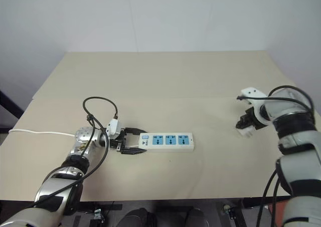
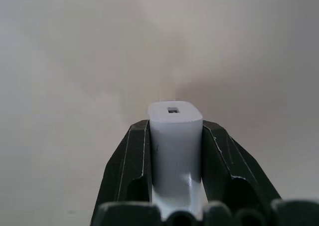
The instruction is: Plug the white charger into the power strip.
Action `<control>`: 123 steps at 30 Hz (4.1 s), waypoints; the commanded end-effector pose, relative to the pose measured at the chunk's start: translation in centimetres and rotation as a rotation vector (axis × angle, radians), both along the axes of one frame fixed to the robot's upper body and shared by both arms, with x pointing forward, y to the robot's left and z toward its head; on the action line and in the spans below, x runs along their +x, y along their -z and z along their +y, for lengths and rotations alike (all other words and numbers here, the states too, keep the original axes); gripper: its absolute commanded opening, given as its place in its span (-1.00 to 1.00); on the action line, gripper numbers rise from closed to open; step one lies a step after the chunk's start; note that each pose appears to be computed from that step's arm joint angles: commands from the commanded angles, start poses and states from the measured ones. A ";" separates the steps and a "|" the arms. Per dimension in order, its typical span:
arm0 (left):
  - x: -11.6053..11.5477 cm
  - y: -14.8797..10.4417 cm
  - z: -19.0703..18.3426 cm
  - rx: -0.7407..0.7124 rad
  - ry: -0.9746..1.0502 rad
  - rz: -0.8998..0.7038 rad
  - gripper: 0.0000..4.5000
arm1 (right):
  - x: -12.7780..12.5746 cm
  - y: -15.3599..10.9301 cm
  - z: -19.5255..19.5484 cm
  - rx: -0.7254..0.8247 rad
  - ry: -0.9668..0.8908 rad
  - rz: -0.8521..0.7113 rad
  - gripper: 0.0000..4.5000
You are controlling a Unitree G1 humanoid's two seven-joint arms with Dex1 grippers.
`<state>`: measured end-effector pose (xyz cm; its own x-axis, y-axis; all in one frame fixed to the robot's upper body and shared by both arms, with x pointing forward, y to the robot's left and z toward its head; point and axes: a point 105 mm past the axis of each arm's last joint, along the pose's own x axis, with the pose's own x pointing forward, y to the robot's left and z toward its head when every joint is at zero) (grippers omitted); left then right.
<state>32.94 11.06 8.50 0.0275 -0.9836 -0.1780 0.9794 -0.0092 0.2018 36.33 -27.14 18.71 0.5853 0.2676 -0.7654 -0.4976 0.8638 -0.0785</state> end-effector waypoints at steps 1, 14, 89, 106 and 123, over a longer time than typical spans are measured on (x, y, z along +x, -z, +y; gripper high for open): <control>-0.8 0.6 -0.7 0.017 0.055 0.038 0.45 | -2.0 -5.6 4.4 0.192 -0.189 -0.282 -0.51; -1.5 0.8 -0.5 0.004 0.062 0.037 0.45 | -8.5 -7.5 13.4 0.816 -0.671 -0.900 -0.51; -3.0 0.8 -0.5 -0.016 -0.010 0.055 0.45 | -5.0 5.2 19.7 0.691 -0.839 -0.607 -0.51; -3.0 0.5 -0.5 -0.020 -0.015 0.048 0.45 | -6.6 4.7 22.9 0.774 -0.918 -0.563 -0.51; -3.0 0.6 -0.5 -0.018 -0.014 0.049 0.45 | -6.1 6.8 21.0 0.706 -0.880 -0.528 -0.51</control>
<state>30.08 10.72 7.91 0.0394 -0.9859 -0.1626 0.9884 0.0145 0.1515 30.18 -5.19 12.77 0.1674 0.9858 0.0103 -0.9796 0.1676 -0.1106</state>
